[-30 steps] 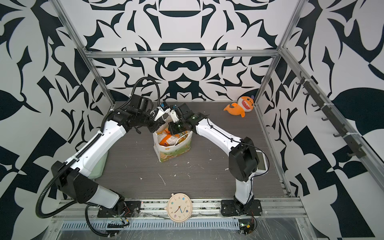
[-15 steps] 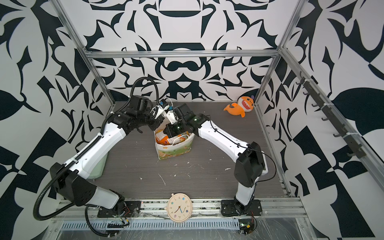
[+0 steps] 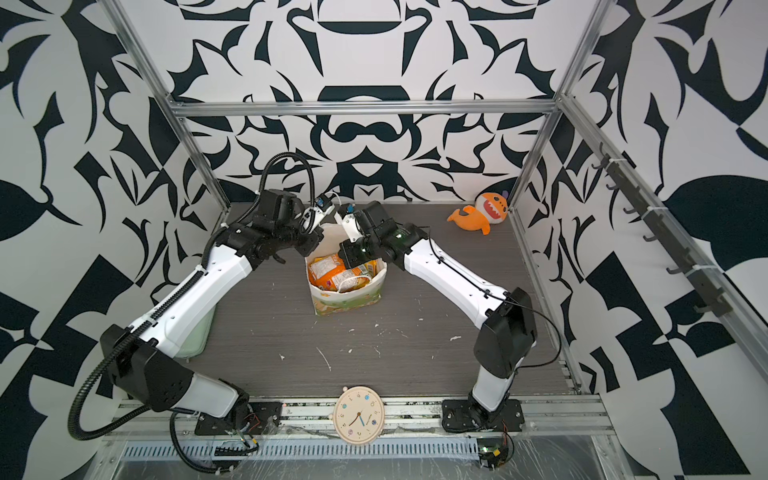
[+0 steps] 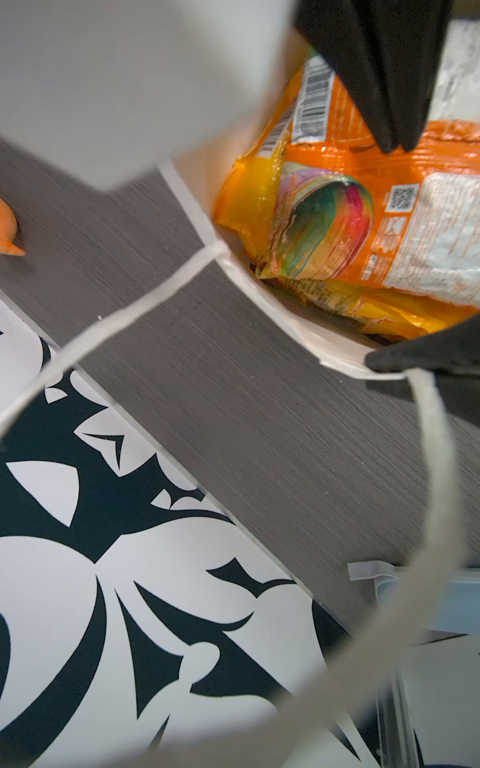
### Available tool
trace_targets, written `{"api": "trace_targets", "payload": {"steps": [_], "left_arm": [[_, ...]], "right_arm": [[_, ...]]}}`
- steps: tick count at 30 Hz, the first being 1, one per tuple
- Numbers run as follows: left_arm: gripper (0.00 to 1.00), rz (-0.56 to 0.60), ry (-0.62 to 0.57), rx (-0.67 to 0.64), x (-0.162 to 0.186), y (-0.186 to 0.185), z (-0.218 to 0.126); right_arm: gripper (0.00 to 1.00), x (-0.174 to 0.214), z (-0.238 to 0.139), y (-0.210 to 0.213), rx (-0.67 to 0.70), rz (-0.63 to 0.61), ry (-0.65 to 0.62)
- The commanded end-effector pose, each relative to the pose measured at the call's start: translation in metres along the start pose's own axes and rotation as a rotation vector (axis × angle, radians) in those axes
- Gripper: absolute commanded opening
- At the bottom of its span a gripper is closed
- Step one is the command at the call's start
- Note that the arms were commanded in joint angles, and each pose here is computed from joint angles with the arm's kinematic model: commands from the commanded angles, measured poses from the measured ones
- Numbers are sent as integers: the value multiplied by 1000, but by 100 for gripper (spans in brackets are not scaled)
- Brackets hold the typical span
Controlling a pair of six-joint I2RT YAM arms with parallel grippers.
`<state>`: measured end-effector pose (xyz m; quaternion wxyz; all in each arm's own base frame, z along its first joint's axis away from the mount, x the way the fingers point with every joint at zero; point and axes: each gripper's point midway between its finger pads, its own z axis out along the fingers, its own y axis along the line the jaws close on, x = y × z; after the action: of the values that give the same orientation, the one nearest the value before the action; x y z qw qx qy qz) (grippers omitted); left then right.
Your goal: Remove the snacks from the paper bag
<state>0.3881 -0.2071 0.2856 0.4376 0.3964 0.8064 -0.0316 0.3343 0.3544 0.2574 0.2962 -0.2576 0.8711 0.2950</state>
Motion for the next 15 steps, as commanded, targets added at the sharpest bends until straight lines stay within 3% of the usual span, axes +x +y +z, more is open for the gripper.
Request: {"api": "trace_targets", "payload": {"steps": [1, 7, 15], "left_arm": [[0, 17, -204, -156, -63, 46, -33], [0, 5, -225, -174, -72, 68, -25], [0, 5, -246, -178, -85, 84, -29]], "right_arm": [[15, -31, -28, -7, 104, -38, -112], [17, -53, -8, -36, 226, -23, -131], [17, -98, 15, -57, 253, -17, -176]]}}
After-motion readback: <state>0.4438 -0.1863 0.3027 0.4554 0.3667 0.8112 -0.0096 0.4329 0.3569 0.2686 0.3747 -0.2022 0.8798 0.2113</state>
